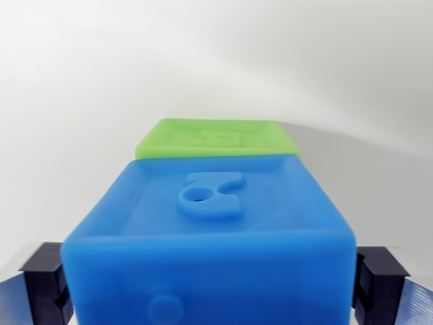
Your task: Stack cube
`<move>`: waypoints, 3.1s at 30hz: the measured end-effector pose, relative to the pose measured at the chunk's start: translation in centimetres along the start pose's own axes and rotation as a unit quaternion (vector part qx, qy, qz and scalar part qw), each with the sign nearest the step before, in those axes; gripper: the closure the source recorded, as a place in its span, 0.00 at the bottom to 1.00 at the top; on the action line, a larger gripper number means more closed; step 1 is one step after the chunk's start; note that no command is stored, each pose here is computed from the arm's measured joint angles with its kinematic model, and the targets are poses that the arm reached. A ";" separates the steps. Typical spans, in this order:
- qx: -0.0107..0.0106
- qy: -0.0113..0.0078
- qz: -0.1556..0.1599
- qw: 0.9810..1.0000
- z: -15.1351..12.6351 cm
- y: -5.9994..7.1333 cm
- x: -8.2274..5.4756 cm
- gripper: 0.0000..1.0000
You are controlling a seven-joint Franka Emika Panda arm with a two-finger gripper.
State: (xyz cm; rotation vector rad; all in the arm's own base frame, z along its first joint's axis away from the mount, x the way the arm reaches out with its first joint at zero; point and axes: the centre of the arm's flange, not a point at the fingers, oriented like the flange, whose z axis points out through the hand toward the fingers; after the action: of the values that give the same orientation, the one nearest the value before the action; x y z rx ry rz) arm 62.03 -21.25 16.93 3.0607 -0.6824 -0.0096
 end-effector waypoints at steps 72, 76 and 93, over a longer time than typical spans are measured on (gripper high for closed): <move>0.005 0.003 0.000 1.000 -18.5 0.1 0.0 0.00; 0.005 0.003 0.000 1.000 -20.0 0.1 0.0 0.00; 0.005 0.004 -0.001 1.000 -26.3 0.1 0.0 0.00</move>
State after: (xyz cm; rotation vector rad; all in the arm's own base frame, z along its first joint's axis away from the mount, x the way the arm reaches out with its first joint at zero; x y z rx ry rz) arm 62.18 -21.28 43.21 3.0700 -0.6822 0.0057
